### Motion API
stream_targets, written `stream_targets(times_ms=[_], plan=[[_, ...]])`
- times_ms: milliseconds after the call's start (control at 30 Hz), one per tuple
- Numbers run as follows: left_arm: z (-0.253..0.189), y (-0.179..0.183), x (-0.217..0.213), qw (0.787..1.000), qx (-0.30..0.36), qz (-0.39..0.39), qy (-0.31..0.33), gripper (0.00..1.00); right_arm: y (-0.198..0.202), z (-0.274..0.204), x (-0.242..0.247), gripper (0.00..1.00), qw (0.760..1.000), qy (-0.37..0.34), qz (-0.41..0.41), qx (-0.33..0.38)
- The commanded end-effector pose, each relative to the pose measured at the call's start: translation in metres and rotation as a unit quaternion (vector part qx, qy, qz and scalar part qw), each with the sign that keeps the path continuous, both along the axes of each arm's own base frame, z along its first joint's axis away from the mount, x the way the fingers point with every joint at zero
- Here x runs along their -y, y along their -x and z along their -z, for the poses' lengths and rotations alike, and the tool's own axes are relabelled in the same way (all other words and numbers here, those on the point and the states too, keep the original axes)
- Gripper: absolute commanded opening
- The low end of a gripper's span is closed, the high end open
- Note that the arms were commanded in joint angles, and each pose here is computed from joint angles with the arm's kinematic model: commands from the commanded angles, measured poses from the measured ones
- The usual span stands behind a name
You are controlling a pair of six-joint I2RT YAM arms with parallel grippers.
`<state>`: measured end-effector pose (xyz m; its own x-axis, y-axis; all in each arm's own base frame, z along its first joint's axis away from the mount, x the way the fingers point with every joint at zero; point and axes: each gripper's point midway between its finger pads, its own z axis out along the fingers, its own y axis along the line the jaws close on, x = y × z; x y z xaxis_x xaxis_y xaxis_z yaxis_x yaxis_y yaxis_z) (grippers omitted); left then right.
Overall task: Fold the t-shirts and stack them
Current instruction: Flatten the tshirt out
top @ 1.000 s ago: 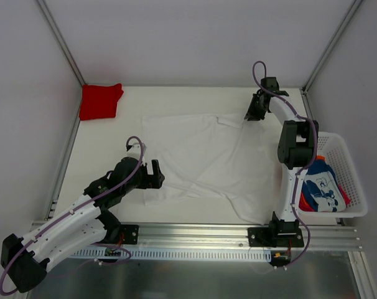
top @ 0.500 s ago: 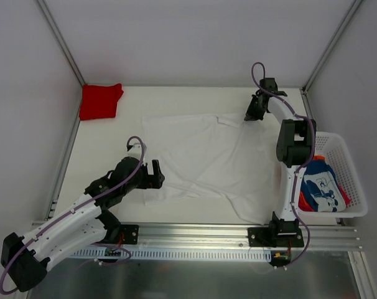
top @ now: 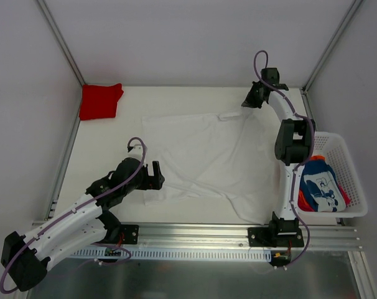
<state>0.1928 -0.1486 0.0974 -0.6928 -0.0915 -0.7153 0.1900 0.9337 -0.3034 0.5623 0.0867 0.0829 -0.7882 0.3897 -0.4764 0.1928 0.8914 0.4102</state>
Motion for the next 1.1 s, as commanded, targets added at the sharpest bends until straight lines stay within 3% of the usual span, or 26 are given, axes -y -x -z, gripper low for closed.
stream_targets(times_ms=[0, 433, 700, 733, 767, 800, 833, 1067], plan=[[0.003, 0.002, 0.005, 1.000, -0.003, 0.009, 0.008, 0.95, -0.034, -0.016, -0.012, 0.00, 0.998, -0.049, 0.009, 0.046], [0.018, 0.002, 0.005, 1.000, -0.017, 0.006, 0.001, 0.95, -0.114, 0.007, -0.019, 0.01, 0.978, -0.131, 0.083, 0.136], [0.027, 0.007, 0.006, 1.000, -0.028, 0.009, 0.006, 0.95, -0.123, 0.016, 0.002, 0.00, 0.972, -0.098, 0.143, 0.159], [0.031, 0.009, 0.005, 0.999, -0.031, 0.008, 0.005, 0.95, -0.123, 0.016, 0.005, 0.09, 0.971, -0.093, 0.147, 0.162], [0.030, 0.009, 0.005, 1.000, -0.029, 0.008, 0.007, 0.95, -0.126, 0.012, 0.009, 0.24, 0.970, -0.082, 0.151, 0.172], [0.031, 0.009, 0.005, 1.000, -0.028, 0.010, 0.008, 0.95, -0.127, 0.009, 0.010, 0.50, 0.970, -0.075, 0.151, 0.177], [0.031, 0.010, 0.005, 1.000, -0.027, 0.011, 0.008, 0.95, -0.130, 0.003, 0.013, 0.96, 0.968, -0.069, 0.152, 0.186], [0.022, 0.010, 0.007, 1.000, -0.010, 0.020, 0.021, 0.95, -0.114, -0.059, 0.023, 1.00, 0.965, -0.019, 0.127, 0.230]])
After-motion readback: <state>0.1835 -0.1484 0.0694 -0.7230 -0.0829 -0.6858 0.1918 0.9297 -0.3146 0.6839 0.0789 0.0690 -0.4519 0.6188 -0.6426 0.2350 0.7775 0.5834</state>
